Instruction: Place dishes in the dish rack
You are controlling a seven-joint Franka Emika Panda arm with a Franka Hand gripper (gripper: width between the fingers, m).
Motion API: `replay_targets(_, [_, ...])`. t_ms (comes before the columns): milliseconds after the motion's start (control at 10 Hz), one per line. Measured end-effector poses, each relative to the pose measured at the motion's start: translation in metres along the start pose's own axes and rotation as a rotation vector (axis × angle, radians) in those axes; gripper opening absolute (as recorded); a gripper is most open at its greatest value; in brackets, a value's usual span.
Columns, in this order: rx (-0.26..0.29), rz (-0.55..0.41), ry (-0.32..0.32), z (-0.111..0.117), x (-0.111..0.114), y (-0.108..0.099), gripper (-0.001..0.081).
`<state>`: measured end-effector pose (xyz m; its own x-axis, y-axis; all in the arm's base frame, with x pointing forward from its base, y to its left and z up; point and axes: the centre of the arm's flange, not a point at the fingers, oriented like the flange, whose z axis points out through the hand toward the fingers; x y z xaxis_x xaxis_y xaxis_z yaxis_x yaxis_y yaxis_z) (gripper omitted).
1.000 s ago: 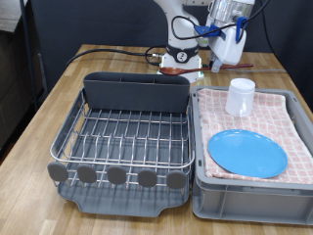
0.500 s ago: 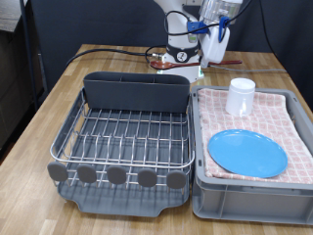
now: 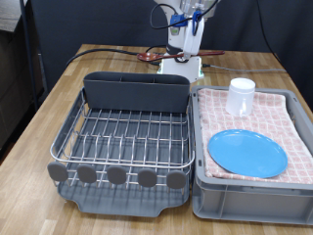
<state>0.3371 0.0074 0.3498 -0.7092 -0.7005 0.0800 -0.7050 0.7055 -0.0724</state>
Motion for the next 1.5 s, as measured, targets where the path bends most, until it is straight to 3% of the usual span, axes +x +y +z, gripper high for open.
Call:
replay_targets(300, [-0.135,-0.019,-0.139,0.011,0.02,-0.015,0.0097])
replay_targets(600, [-0.214,-0.012,-0.259,0.023,0.039,-0.027,0.0097])
replay_targets(1200, [-0.292,-0.014,-0.366,0.047,0.077,-0.05,0.0097])
replay_targets(1500, [-0.254,0.017,-0.348,0.061,0.085,-0.063,0.0097])
